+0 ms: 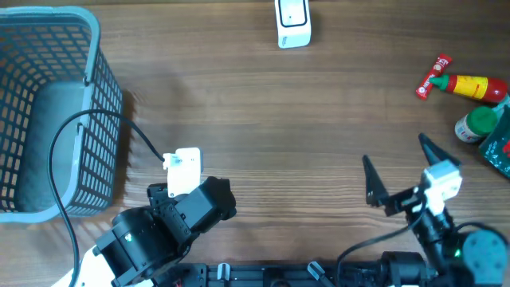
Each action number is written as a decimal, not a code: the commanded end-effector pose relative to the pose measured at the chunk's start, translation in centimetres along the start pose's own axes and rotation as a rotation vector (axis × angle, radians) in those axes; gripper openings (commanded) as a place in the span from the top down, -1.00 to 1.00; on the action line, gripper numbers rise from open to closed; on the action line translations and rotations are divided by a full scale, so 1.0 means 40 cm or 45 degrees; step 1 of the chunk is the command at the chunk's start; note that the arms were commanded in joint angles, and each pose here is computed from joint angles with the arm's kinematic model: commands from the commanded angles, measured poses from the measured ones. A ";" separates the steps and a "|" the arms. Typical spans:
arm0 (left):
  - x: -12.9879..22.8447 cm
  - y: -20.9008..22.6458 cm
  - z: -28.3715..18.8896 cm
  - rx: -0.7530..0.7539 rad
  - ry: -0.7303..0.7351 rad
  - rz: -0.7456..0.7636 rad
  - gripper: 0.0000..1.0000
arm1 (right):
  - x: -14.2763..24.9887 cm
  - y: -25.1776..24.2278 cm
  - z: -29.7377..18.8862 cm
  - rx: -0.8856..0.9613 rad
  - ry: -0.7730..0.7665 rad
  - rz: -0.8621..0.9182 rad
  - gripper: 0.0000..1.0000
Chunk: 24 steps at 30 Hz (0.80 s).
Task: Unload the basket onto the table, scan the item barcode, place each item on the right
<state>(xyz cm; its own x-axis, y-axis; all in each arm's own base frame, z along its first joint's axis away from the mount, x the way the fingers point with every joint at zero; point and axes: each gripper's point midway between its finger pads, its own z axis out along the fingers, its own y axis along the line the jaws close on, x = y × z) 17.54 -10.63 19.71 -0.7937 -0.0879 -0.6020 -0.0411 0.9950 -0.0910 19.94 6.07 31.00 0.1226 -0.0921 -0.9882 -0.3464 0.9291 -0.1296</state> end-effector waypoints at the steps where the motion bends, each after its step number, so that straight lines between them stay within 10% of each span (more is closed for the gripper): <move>1: -0.007 0.004 -0.001 -0.013 -0.021 -0.020 -1.00 | 0.036 0.000 -0.007 0.034 -0.112 0.097 -1.00; 24: -0.007 0.004 -0.001 -0.013 -0.021 -0.020 -1.00 | 0.344 -0.047 0.054 0.193 0.083 0.389 -0.99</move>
<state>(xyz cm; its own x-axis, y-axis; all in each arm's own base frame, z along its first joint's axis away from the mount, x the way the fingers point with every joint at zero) 17.53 -10.62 19.71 -0.7939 -0.0875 -0.6017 -0.0412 0.9951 -0.0904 24.27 4.11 17.62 -0.0363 0.1663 -0.9854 -0.2304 0.9581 0.1702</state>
